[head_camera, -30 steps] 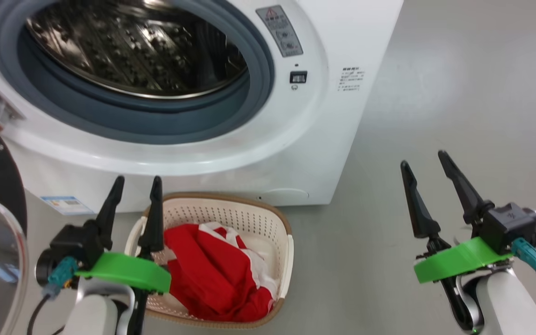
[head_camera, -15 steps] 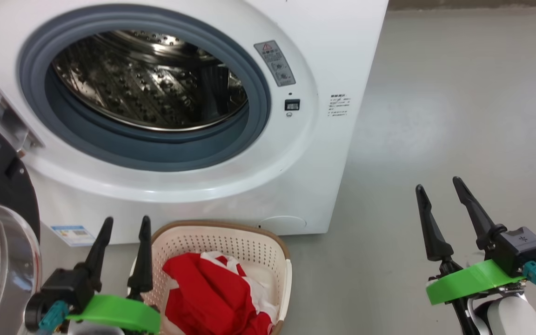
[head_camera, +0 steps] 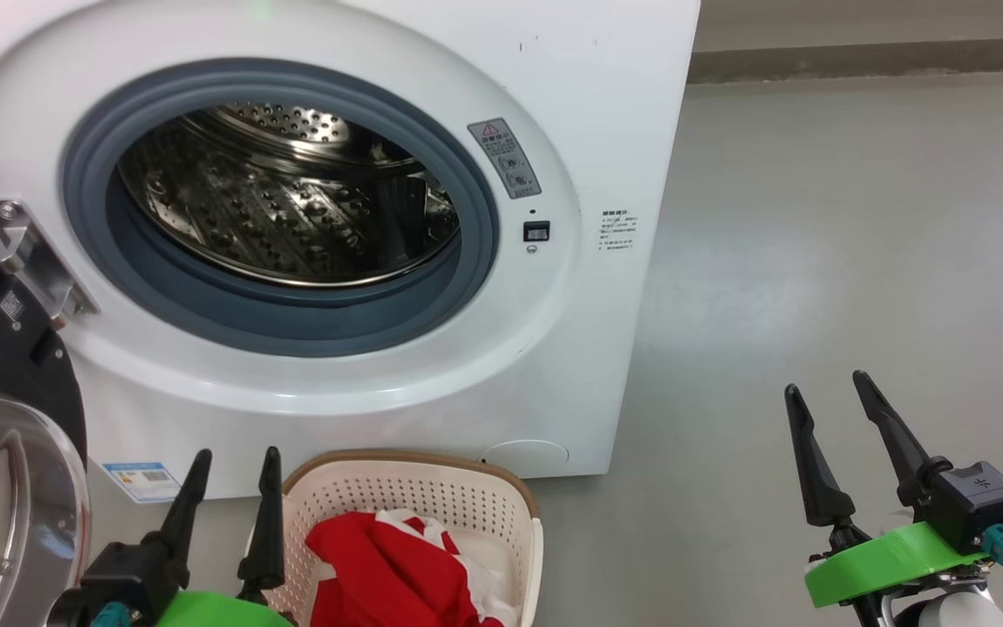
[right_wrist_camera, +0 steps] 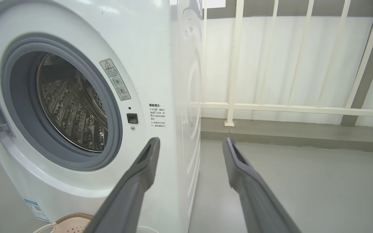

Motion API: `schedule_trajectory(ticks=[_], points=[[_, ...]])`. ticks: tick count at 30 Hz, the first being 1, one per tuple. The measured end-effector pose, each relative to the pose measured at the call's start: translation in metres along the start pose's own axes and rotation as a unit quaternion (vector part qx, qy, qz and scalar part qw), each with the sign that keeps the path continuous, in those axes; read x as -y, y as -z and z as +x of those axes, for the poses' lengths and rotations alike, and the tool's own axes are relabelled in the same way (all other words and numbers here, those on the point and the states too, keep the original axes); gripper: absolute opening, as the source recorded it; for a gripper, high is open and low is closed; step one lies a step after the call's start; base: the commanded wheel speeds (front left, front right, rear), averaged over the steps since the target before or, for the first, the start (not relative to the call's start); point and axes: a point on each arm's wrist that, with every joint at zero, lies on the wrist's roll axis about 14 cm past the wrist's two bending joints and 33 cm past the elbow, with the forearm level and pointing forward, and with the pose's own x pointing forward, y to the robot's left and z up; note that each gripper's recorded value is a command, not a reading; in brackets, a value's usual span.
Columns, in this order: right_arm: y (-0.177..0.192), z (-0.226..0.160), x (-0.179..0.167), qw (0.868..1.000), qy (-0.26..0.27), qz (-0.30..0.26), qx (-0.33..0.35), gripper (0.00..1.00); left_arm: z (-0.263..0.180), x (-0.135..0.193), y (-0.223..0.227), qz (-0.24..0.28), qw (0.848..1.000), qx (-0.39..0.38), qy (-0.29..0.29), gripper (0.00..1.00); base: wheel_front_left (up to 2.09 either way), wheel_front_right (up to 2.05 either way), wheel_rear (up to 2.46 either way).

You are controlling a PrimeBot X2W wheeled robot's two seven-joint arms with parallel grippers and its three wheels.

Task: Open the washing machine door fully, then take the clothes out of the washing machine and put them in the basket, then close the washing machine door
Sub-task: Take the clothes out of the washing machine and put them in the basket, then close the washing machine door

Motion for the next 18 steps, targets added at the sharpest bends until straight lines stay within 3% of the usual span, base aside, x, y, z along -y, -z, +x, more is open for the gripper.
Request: schedule_trajectory(ticks=[18], points=[[-0.0062,-0.0017,-0.0013,1.0,-0.001,0.0,0.009,1.0,-0.0065,-0.0019,-0.0001,0.014,1.0,-0.002,-0.002,1.0,-0.06,0.06,0.0]])
